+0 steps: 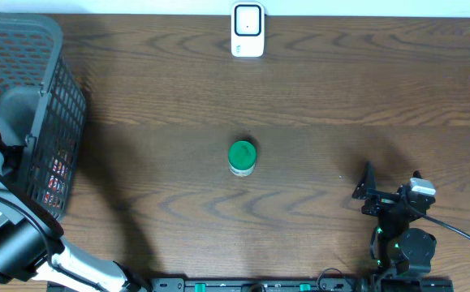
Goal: Scan the item barcode
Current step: 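Reach the left gripper back into the basket and grasp a small orange box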
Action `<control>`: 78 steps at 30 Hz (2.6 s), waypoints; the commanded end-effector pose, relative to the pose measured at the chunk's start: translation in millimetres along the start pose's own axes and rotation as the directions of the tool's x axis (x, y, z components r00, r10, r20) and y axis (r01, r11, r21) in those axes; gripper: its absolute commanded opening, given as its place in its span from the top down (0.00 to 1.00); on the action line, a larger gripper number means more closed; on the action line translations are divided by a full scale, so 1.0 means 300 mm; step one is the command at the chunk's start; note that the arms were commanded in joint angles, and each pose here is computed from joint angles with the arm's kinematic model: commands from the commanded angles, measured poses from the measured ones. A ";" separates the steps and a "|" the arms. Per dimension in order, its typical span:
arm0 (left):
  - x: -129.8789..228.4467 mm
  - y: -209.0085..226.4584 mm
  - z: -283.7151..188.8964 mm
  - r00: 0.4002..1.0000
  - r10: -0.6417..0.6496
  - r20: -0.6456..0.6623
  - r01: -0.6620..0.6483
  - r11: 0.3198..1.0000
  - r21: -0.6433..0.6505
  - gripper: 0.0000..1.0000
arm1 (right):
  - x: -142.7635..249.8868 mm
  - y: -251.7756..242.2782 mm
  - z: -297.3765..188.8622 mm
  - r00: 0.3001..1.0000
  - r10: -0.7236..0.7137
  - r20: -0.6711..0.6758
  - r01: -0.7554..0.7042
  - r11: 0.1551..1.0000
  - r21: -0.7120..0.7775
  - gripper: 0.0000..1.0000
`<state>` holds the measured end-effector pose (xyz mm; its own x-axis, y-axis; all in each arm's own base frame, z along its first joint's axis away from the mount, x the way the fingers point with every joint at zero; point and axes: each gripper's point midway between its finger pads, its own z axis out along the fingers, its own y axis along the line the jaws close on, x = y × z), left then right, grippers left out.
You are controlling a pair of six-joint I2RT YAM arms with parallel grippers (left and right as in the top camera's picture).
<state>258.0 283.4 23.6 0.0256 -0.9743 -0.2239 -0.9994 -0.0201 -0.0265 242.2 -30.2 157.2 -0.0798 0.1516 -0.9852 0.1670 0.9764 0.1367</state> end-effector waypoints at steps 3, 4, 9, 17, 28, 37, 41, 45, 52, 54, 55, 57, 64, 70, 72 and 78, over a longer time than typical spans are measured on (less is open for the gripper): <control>0.066 0.033 0.066 0.996 0.056 -0.074 -0.060 0.997 -0.050 0.01 | 0.000 0.001 -0.001 1.000 -0.007 0.005 0.007 1.000 -0.003 0.01; 0.061 0.030 0.055 0.996 0.056 -0.070 -0.059 0.997 -0.046 0.02 | 0.000 0.001 -0.001 1.000 -0.007 0.005 0.007 1.000 -0.003 0.01; 0.016 -0.010 -0.050 0.995 0.099 -0.018 -0.098 0.995 0.029 0.34 | 0.000 0.001 -0.001 1.000 -0.007 0.004 0.007 1.000 -0.003 0.01; -0.037 -0.025 -0.240 0.993 0.079 0.092 -0.090 0.988 0.126 0.56 | 0.000 0.001 -0.001 1.000 -0.007 0.004 0.007 1.000 -0.003 0.01; -0.044 0.002 -0.385 0.986 0.059 0.153 -0.087 0.980 0.178 0.09 | 0.000 0.001 -0.001 1.000 -0.007 0.004 0.007 1.000 -0.003 0.01; -0.024 0.001 -0.283 0.993 0.079 0.093 -0.090 0.988 0.122 0.02 | 0.000 0.001 -0.001 1.000 -0.007 0.005 0.007 1.000 -0.003 0.01; -0.002 -0.005 -0.170 0.995 0.095 0.031 -0.097 0.993 0.074 0.02 | 0.000 0.001 -0.001 1.000 -0.007 0.004 0.007 1.000 -0.003 0.01; 0.032 -0.039 -0.070 0.994 0.104 -0.041 -0.101 0.991 0.086 0.01 | 0.000 0.001 -0.001 1.000 -0.007 0.005 0.007 1.000 -0.003 0.01; 0.022 -0.067 -0.053 0.994 0.103 -0.032 -0.098 0.988 0.116 0.50 | 0.000 0.001 -0.001 1.000 -0.007 0.004 0.007 1.000 -0.003 0.01; 0.027 -0.061 -0.055 0.994 0.104 -0.039 -0.099 0.989 0.110 0.65 | 0.000 0.001 -0.001 1.000 -0.007 0.005 0.007 1.000 -0.003 0.01; 0.030 -0.056 -0.059 0.994 0.104 -0.043 -0.099 0.989 0.107 0.71 | 0.000 0.001 -0.001 1.000 -0.007 0.004 0.007 1.000 -0.003 0.01; 0.034 -0.050 -0.075 0.993 0.105 -0.045 -0.100 0.989 0.106 0.76 | 0.000 0.001 -0.001 1.000 -0.007 0.004 0.007 1.000 -0.003 0.01; -0.015 -0.050 -0.316 0.995 0.083 0.059 -0.093 0.976 0.197 0.74 | 0.000 0.001 -0.001 1.000 -0.007 0.004 0.007 1.000 -0.003 0.01; -0.047 -0.052 -0.778 0.970 0.014 0.244 -0.129 0.878 0.460 0.71 | 0.000 0.001 -0.001 1.000 -0.007 0.004 0.007 1.000 -0.003 0.01; -0.019 -0.046 -0.919 0.961 -0.011 0.275 -0.151 0.814 0.561 0.71 | 0.000 0.001 -0.001 1.000 -0.007 0.005 0.007 1.000 -0.003 0.01; 0.267 -0.021 -1.218 0.973 0.117 0.198 -0.230 0.534 0.813 0.70 | 0.001 0.001 -0.001 1.000 -0.008 0.003 0.008 1.000 -0.003 0.01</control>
<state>247.6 182.4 351.1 0.0684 -0.8516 -0.5198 -0.6771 0.3430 -0.6511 242.3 -30.1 157.2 -0.0799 0.1516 -0.9852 0.1662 0.9766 0.1368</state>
